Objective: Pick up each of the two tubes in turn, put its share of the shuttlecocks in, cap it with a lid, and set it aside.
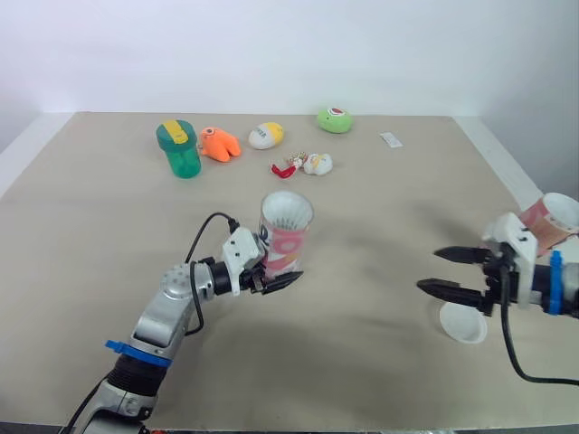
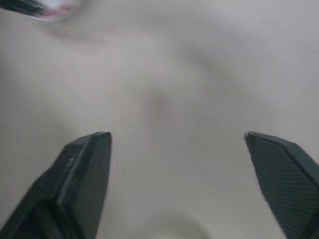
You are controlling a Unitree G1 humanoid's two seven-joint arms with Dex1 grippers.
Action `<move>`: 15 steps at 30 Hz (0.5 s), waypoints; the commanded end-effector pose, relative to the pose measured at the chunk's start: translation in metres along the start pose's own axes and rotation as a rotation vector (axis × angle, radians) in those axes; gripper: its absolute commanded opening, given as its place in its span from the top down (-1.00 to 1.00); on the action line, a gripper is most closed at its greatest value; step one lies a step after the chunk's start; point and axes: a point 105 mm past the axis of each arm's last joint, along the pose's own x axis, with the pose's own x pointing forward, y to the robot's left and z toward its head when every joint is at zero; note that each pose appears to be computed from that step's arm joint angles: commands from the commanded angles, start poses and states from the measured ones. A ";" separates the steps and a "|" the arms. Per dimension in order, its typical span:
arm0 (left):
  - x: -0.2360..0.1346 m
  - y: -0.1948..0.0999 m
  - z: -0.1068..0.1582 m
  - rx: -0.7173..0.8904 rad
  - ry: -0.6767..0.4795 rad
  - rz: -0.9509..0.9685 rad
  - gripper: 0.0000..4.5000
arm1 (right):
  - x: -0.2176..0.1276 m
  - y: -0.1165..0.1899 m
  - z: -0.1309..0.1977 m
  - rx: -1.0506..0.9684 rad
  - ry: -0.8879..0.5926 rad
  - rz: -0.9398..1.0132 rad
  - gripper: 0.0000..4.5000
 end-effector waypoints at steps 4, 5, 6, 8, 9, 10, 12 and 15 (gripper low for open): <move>0.003 -0.002 -0.018 -0.020 -0.028 0.045 -0.54 | -0.017 -0.016 -0.017 -0.029 0.036 -0.107 -1.00; 0.003 -0.004 -0.022 -0.025 -0.023 0.044 -0.54 | -0.017 -0.017 -0.023 -0.024 0.049 -0.111 -1.00; 0.003 -0.005 -0.024 -0.032 -0.022 0.045 -0.54 | -0.016 -0.017 -0.027 -0.025 0.064 -0.113 -1.00; 0.002 -0.006 -0.027 -0.042 -0.018 0.048 -0.54 | -0.014 -0.017 -0.035 -0.030 0.091 -0.113 -1.00; 0.002 -0.006 -0.027 -0.044 -0.016 0.049 -0.54 | -0.012 -0.017 -0.038 -0.032 0.099 -0.112 -1.00; 0.002 -0.006 -0.028 -0.046 -0.016 0.050 -0.54 | -0.011 -0.017 -0.040 -0.030 0.103 -0.112 -1.00; 0.002 -0.006 -0.028 -0.049 -0.016 0.053 -0.54 | -0.008 -0.018 -0.046 -0.032 0.119 -0.106 -1.00; 0.002 -0.005 -0.029 -0.057 -0.012 0.058 -0.54 | -0.004 -0.018 -0.052 -0.039 0.145 -0.095 -1.00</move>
